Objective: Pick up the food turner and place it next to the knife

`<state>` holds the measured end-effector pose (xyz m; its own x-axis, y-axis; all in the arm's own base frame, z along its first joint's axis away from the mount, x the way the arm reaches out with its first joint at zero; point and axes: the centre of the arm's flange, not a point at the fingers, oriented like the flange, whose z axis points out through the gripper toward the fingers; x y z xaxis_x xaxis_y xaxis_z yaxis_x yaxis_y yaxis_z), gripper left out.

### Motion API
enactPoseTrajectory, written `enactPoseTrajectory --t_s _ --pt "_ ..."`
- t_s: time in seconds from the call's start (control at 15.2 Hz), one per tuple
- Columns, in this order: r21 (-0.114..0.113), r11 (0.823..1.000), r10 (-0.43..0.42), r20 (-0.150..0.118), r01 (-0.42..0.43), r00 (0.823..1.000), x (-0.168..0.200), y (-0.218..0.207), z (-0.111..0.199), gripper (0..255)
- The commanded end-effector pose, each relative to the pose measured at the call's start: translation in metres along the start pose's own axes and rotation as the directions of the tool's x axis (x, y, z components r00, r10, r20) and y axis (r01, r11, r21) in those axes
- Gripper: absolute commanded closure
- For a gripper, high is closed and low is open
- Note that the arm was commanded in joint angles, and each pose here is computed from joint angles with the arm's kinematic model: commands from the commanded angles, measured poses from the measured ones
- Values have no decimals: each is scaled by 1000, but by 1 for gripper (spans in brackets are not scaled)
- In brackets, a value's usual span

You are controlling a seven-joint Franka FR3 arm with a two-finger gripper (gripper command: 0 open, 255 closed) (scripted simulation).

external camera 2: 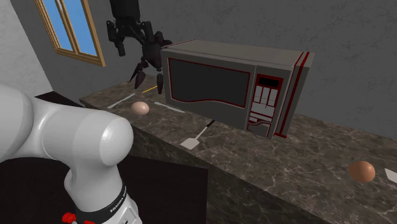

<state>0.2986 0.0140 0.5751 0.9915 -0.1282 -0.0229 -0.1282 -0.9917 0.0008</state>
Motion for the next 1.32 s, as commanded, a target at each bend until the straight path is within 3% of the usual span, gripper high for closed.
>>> enactPoseTrajectory --t_s 0.0,1.25 --pt "0 1000 0 0 0 1000 0 0 0 0" --pt "1 989 145 -53 -145 988 106 100 199 0"
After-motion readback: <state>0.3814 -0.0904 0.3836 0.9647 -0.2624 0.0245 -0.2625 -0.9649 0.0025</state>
